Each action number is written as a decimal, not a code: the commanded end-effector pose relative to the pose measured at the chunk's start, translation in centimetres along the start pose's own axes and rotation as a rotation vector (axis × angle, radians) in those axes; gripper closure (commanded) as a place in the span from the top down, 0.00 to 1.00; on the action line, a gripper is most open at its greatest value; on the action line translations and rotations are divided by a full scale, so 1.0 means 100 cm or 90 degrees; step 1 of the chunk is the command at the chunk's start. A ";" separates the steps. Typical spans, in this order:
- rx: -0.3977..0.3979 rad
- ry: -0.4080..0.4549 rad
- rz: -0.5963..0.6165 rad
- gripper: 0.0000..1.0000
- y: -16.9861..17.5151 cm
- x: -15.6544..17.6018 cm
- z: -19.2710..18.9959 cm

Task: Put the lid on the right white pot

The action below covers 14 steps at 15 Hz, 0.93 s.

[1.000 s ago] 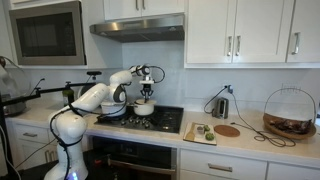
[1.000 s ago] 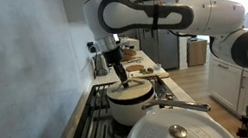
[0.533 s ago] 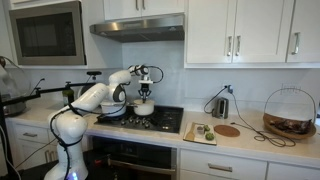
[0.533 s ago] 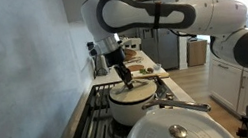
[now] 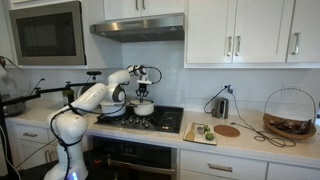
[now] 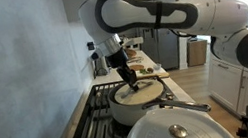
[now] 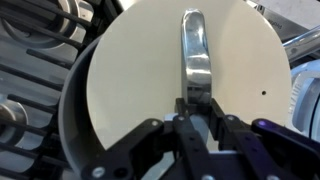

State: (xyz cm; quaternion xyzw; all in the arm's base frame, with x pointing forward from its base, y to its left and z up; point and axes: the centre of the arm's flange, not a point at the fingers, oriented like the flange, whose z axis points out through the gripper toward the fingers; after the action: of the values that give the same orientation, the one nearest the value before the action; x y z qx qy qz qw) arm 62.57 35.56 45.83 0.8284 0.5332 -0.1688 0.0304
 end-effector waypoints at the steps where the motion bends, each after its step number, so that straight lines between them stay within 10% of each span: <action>1: -0.002 0.011 -0.012 0.06 -0.032 -0.038 0.032; 14: -0.063 0.049 0.001 0.06 -0.024 -0.032 0.025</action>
State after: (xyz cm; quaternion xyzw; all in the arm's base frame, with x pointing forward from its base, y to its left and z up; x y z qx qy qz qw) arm 63.90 36.29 46.29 0.8343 0.5386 -0.1125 0.0352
